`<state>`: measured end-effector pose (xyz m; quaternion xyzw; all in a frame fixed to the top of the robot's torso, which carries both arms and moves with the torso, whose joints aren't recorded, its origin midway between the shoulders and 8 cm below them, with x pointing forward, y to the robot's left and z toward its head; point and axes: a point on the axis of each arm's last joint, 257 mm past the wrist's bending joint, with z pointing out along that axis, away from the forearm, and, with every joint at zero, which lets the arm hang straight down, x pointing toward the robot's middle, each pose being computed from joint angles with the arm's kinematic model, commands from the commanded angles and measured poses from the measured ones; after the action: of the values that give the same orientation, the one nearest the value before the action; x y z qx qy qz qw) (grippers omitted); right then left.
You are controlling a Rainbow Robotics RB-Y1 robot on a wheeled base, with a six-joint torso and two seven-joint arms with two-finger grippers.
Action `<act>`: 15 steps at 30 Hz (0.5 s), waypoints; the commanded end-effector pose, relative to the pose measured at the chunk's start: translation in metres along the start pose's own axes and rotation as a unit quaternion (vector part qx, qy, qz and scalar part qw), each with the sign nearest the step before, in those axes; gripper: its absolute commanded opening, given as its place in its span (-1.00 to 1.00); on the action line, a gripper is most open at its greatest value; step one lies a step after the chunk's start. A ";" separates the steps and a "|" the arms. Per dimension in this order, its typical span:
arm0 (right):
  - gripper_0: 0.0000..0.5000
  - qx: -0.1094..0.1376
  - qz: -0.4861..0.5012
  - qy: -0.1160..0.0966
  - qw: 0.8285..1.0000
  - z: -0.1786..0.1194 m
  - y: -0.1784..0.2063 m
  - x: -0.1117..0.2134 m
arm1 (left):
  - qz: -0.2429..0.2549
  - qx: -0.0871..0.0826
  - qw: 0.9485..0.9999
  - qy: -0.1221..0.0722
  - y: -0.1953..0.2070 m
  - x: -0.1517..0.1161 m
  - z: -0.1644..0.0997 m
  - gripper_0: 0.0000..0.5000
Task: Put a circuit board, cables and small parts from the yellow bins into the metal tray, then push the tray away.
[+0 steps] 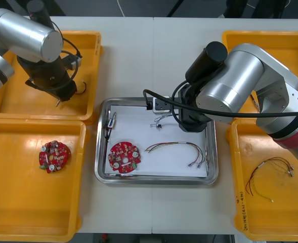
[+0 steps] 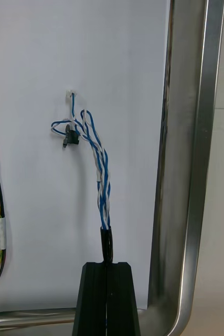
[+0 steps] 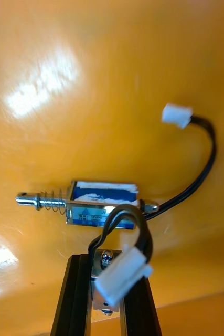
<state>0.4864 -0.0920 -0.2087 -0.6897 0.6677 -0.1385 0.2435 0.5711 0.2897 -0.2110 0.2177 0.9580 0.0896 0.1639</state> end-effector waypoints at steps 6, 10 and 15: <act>-1.00 0.016 -0.010 0.003 1.000 0.015 0.006 0.025 | 0.016 0.007 1.000 -0.021 0.016 -0.006 -0.049 -0.99; -1.00 0.019 -0.005 -0.004 1.000 0.021 0.008 0.026 | 0.011 0.003 1.000 -0.018 0.017 -0.004 -0.064 -1.00; -0.75 0.013 0.004 -0.009 1.000 0.028 0.012 0.025 | -0.003 -0.009 1.000 -0.004 0.015 0.003 -0.080 -1.00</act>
<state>0.4940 -0.1070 -0.2361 -0.6733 0.6768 -0.1343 0.2657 0.5507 0.2863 -0.1471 0.2107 0.9603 0.0823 0.1635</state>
